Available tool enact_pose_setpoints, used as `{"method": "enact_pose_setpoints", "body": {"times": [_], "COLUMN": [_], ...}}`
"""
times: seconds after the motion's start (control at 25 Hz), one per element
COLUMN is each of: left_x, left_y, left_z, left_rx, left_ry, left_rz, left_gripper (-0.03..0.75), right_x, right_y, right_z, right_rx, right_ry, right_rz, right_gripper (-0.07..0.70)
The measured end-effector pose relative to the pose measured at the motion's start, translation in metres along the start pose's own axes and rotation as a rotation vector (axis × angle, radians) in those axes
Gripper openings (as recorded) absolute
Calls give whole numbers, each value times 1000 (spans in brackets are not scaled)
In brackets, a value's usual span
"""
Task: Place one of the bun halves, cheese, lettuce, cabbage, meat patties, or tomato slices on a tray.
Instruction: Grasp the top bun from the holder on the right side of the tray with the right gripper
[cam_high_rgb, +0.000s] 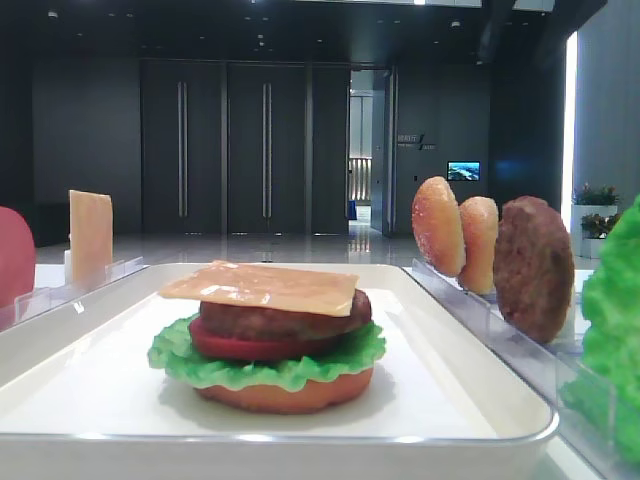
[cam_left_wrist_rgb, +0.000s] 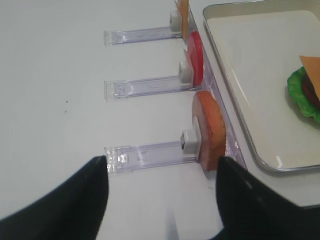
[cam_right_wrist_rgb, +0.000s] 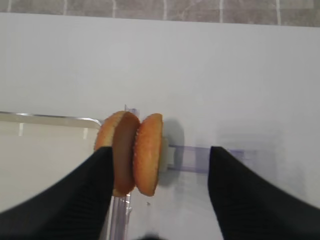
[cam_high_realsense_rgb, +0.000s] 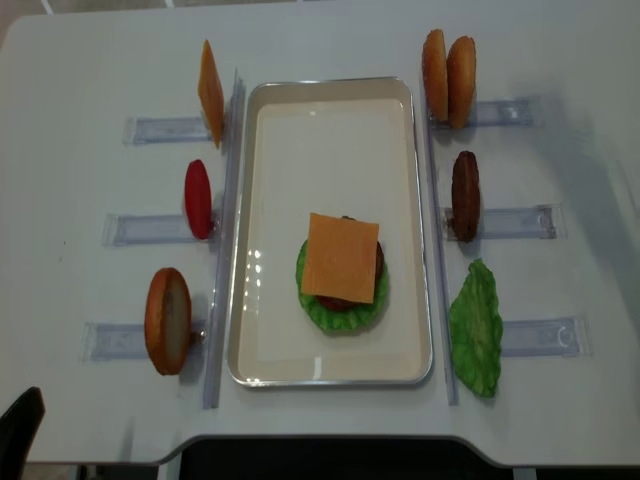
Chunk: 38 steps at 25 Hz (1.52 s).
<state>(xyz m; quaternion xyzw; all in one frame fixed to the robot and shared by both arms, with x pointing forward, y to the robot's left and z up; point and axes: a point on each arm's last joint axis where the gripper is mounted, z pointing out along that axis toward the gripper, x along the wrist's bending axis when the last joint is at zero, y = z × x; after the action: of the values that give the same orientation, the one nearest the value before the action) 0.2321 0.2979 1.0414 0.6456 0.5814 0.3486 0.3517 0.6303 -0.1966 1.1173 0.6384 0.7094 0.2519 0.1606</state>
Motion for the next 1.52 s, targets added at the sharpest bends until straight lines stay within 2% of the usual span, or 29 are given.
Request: {"method": "enact_pose_setpoints", "body": {"times": [0.32,0.56,0.72,0.96,1.16,1.52], "left_x": [0,0,0,0,0,0], "left_y": [0,0,0,0,0,0], "left_z": [0,0,0,0,0,0], "left_rx": [0,0,0,0,0,0], "left_ry": [0,0,0,0,0,0], "left_rz": [0,0,0,0,0,0], "left_gripper": [516,516,516,516,516,516], "right_x": [32,55,60,61,58,56], "right_y": [4,2,-2,-10,-12,-23], "right_z": [-1,0,20,55,65,93], "right_rx": [-96,-126,-85,-2,14,97], "right_ry": [62,102,100,80,44,11], "right_rz": [-29,-70,-60,-59,-89,-106], "right_gripper": [398,398,416,506,513,514]}}
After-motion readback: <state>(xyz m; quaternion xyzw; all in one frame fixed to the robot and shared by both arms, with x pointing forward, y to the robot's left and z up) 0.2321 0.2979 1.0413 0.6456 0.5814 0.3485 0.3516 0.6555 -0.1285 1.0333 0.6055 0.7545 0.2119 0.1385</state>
